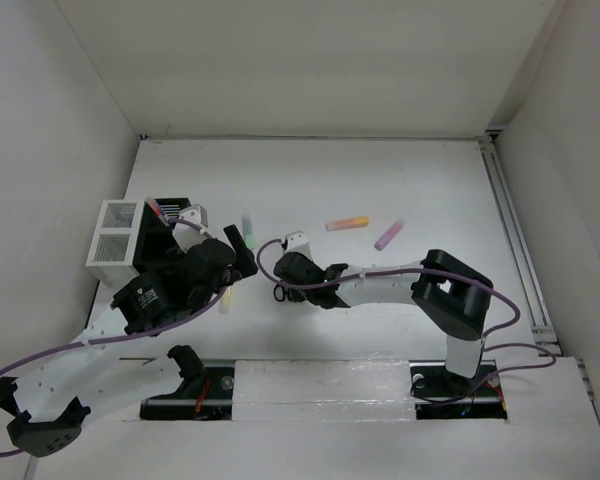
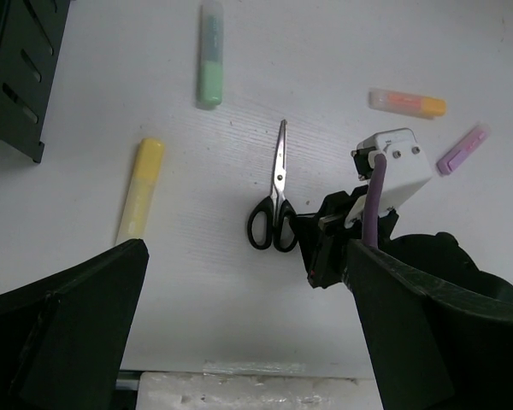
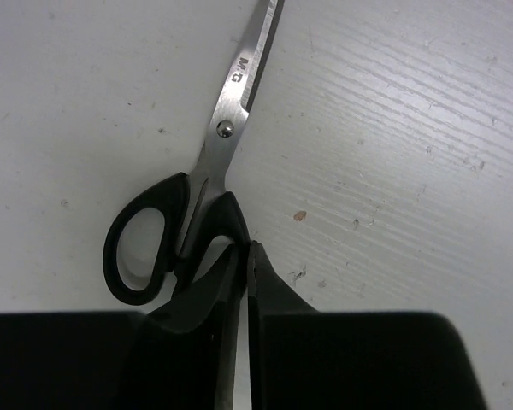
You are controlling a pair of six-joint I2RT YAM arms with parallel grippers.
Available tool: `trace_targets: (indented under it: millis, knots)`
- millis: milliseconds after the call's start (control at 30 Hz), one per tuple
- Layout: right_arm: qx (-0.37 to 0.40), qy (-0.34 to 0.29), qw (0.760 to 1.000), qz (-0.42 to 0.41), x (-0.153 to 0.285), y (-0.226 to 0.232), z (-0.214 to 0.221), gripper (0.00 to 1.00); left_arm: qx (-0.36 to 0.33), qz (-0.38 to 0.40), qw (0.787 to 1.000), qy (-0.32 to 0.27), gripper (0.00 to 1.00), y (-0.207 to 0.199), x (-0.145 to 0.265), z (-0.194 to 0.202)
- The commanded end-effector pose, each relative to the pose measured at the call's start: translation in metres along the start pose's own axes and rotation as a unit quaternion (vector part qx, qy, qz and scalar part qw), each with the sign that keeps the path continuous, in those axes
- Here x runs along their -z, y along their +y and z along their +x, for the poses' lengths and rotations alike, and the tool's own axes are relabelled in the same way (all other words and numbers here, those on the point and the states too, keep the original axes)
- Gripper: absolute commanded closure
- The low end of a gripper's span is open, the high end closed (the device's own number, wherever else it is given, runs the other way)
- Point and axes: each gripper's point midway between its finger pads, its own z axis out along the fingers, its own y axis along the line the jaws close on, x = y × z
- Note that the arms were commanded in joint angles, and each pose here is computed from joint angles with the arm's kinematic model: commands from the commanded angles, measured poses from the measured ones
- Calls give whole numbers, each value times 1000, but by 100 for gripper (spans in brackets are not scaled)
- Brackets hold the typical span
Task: Sort the stationery into containers
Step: Pick up the scissors from the center of the board.
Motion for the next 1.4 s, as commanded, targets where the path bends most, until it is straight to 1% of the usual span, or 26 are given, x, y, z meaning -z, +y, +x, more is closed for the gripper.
trace_targets:
  millis: [0, 33, 167, 233, 267, 300, 400, 500, 533, 600, 667, 700, 767, 800, 867, 900, 933, 967, 1000, 1133, 1167, 1333, 1367]
  knots:
    - [4, 29, 1000, 1, -7, 0, 24, 95, -1, 0, 1000, -13, 1, 1, 2, -6]
    - [4, 29, 1000, 1, -7, 0, 24, 100, -3, -3, 1000, -11, 1, 1, 0, -5]
    - [-5, 16, 1000, 5, 1, -7, 23, 100, -3, -3, 1000, -11, 1, 1, 0, -4]
    - [-16, -13, 1000, 7, 8, -11, 10, 100, -3, -3, 1000, -11, 1, 1, 0, -4]
    - [-17, -18, 1000, 12, 11, -17, 12, 100, -8, 1, 1000, -5, 1, 0, 1, -3]
    - [-22, -43, 999, 5, 23, -18, -3, 100, -8, 1, 1000, -6, 1, -3, -1, -3]
    - [-43, -97, 994, 5, 47, -29, -26, 100, -15, 19, 1000, 8, 1, -11, -3, 3]
    - [-34, -121, 992, 11, 62, -39, -36, 100, -14, 29, 999, 20, 1, -20, -10, 12]
    - [-35, -141, 989, 7, 72, -40, -48, 100, -15, 33, 999, 17, 1, -24, -12, 10]
    - [-34, -150, 988, 8, 79, -44, -52, 100, -16, 42, 998, 32, 1, -28, -16, 20]
    - [-31, -166, 986, 1, 90, -49, -56, 100, -12, 64, 997, 35, 1, -40, -19, 22]
    - [-36, -173, 984, -3, 95, -50, -58, 100, -15, 81, 995, 49, 1, -46, -20, 29]
    - [-38, -198, 980, -9, 108, -56, -65, 100, -10, 121, 991, 48, 1, -66, -20, 28]
    - [-45, -208, 977, -15, 113, -57, -68, 100, -5, 145, 988, 58, 1, -76, -16, 30]
    - [-47, -232, 971, -20, 127, -63, -75, 100, -7, 178, 982, 55, 1, -90, -12, 26]
    - [-39, -237, 971, -20, 131, -66, -76, 100, 4, 202, 978, 47, 1, -102, -9, 20]
    - [-40, -250, 966, -42, 140, -59, -84, 100, 1, 220, 974, 48, 1, -109, -6, 19]
    - [-31, -253, 966, -53, 143, -59, -81, 100, -8, 235, 971, 41, 1, -114, -4, 16]
    - [-34, -272, 959, -70, 157, -59, -89, 100, -3, 256, 966, 27, 1, -124, 0, 8]
    - [-19, -315, 939, -135, 194, -50, -105, 100, -23, 279, 960, 25, 1, -137, -7, 13]
    - [-19, -320, 935, -153, 201, -46, -107, 100, -25, 295, 955, 26, 1, -143, -3, 13]
    - [-13, -359, 914, -188, 235, -48, -116, 100, -14, 332, 943, 7, 1, -158, -2, 3]
    - [-13, -362, 912, -194, 238, -47, -117, 100, -14, 349, 937, 4, 2, -163, 0, 0]
